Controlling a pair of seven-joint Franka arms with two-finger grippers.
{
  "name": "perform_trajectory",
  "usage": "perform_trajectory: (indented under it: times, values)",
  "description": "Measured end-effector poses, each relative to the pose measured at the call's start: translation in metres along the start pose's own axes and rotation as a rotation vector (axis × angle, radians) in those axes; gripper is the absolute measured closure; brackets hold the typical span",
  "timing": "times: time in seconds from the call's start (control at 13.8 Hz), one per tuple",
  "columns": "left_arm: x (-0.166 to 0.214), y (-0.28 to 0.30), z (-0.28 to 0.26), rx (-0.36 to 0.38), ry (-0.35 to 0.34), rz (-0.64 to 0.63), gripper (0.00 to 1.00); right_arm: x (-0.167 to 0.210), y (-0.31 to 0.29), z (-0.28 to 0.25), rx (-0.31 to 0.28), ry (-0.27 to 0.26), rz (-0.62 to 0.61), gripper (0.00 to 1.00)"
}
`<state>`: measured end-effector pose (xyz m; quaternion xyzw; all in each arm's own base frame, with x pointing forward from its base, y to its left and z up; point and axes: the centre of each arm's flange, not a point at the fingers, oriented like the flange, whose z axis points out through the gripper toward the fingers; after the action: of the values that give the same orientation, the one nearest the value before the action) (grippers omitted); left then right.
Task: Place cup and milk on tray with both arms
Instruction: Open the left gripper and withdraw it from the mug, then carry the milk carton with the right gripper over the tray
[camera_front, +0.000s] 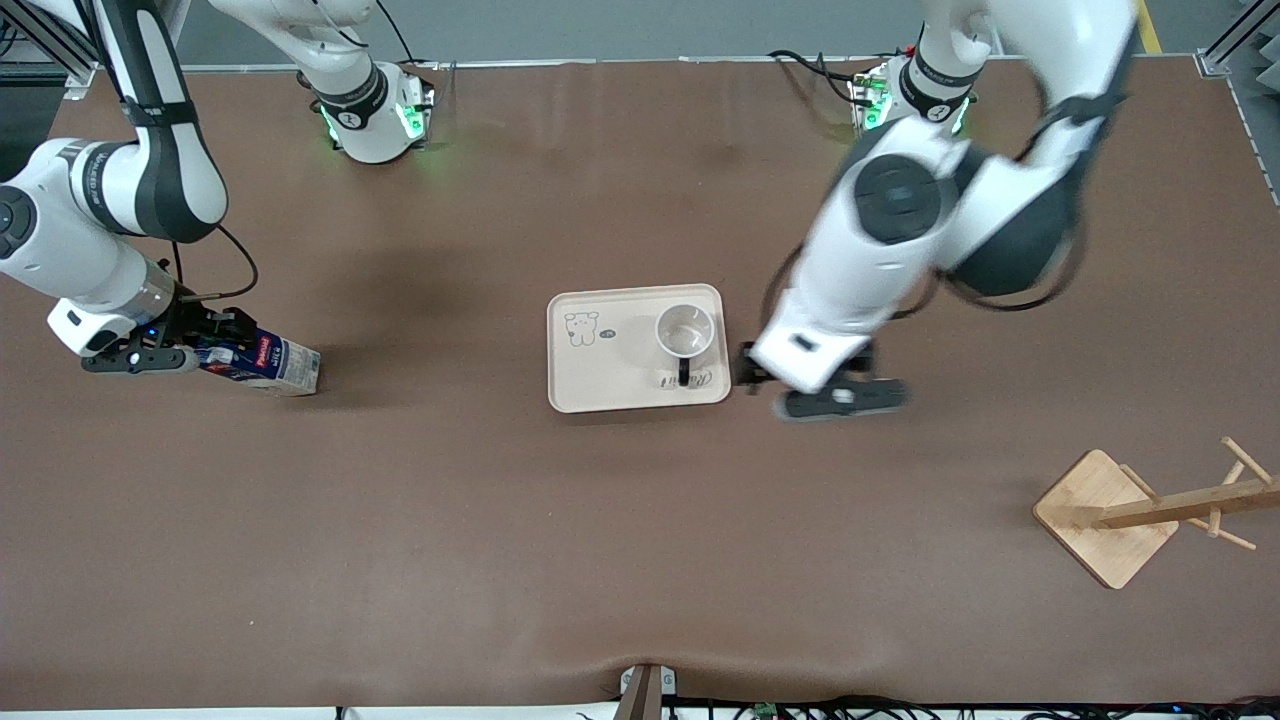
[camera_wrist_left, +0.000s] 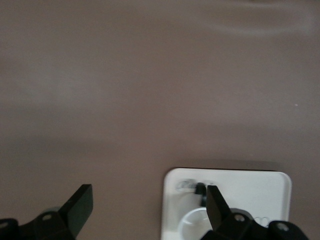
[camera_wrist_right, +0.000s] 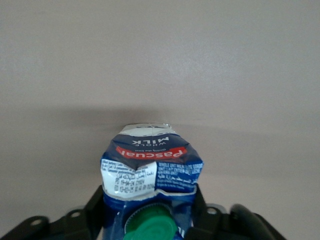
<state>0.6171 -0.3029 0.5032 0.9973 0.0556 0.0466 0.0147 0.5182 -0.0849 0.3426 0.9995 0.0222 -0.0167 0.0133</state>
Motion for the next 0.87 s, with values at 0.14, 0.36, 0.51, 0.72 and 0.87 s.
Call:
perform_trajectory:
  times: [0.14, 0.36, 0.51, 0.72, 0.87]
  values:
    - [0.02, -0.063, -0.034, 0.035, 0.008, -0.024, 0.0, -0.001, -0.001, -0.001, 0.002, -0.013, 0.001, 0.37]
    - [0.024, -0.115, -0.075, 0.067, 0.029, -0.085, 0.0, 0.006, -0.017, -0.017, 0.007, -0.062, 0.0, 0.45]
    - [0.017, -0.136, -0.097, 0.096, 0.014, -0.089, 0.0, 0.021, -0.046, -0.049, 0.002, -0.078, -0.009, 0.45]
    - [0.008, -0.154, -0.126, 0.106, 0.037, -0.078, 0.0, 0.033, -0.098, -0.083, -0.004, -0.07, 0.001, 0.45]
    - [-0.001, -0.169, -0.146, 0.119, 0.039, -0.061, 0.0, 0.036, -0.134, -0.097, 0.009, -0.071, 0.021, 0.45]
